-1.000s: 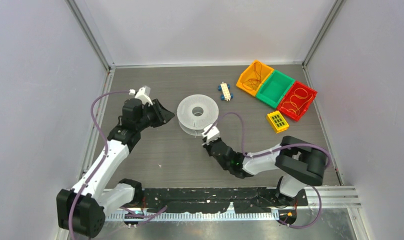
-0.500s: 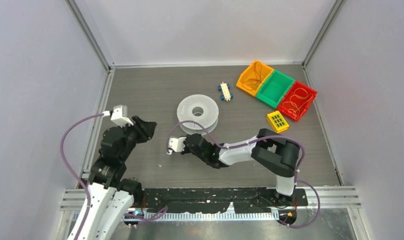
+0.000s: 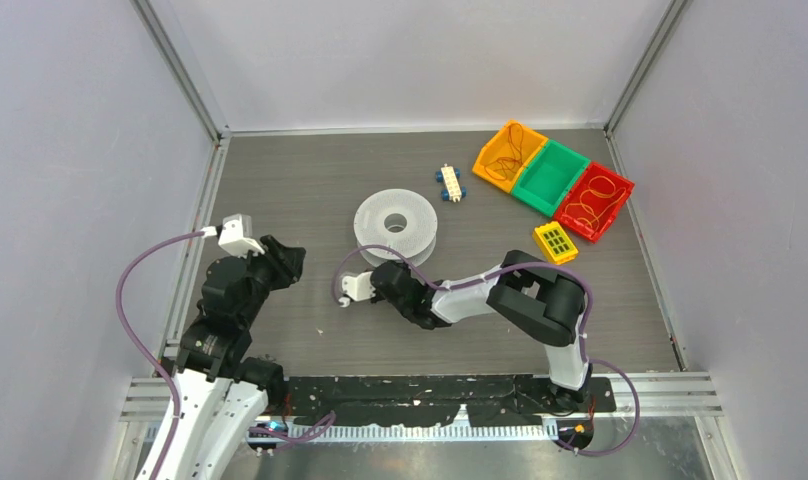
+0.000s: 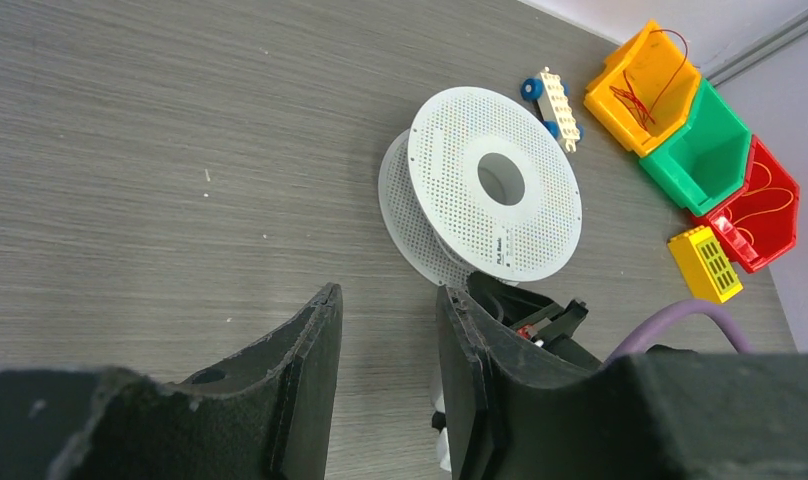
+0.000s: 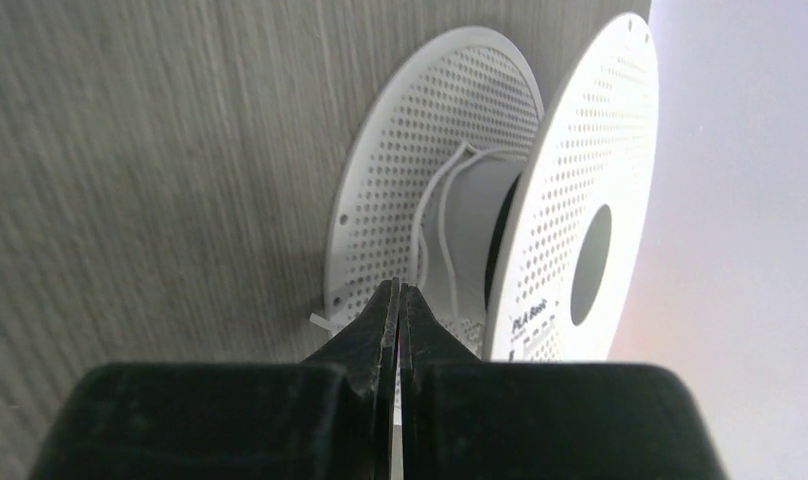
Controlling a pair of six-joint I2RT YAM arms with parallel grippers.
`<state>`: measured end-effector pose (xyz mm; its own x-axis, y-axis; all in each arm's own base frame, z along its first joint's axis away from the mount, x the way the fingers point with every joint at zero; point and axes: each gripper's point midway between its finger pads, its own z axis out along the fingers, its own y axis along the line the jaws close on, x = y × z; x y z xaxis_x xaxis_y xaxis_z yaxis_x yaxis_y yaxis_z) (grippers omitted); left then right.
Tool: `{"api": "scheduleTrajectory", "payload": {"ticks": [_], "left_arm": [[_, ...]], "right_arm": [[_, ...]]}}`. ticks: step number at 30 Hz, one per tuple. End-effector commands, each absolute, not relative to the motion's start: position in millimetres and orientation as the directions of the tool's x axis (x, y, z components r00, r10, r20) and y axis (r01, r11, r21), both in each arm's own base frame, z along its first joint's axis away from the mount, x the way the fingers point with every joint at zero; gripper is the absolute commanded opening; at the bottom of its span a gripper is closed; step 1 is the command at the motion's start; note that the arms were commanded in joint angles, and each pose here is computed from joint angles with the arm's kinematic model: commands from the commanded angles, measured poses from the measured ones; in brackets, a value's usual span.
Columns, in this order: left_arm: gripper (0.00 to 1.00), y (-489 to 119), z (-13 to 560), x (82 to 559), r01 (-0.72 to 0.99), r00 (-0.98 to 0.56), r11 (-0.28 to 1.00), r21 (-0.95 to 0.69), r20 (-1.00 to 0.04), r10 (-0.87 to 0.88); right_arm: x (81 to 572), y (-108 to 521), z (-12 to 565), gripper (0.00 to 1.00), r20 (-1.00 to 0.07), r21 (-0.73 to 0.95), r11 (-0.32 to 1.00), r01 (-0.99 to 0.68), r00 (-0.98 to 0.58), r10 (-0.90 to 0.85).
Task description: Wrap the cables
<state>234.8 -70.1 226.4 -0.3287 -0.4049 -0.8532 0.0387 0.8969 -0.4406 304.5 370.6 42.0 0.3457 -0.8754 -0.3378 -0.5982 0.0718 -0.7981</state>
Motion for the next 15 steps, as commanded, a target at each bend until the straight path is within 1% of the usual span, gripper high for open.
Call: {"api": "scheduleTrajectory", "payload": {"ticks": [1,8,15], "left_arm": [[0.41,-69.7,235.1,238.3,0.044,-0.299,0.894,-0.447,-0.859,-0.415],[0.41,-68.0,233.1,237.9,0.035,-0.302,0.897,-0.441,-0.86,-0.412],[0.41,-66.7,235.1,237.6,0.033,-0.291,0.896,-0.442,-0.862,-0.414]], "right_arm": [[320.0,358.6,55.2,0.05,-0.315,-0.842,0.119,-0.526,0.301,-0.9],[330.6,345.0,51.7,0.05,-0.32,-0.847,0.152,-0.509,0.261,-0.911],[334.4,336.2,48.3,0.05,-0.303,-0.855,0.14,-0.5,0.261,-0.917]]}}
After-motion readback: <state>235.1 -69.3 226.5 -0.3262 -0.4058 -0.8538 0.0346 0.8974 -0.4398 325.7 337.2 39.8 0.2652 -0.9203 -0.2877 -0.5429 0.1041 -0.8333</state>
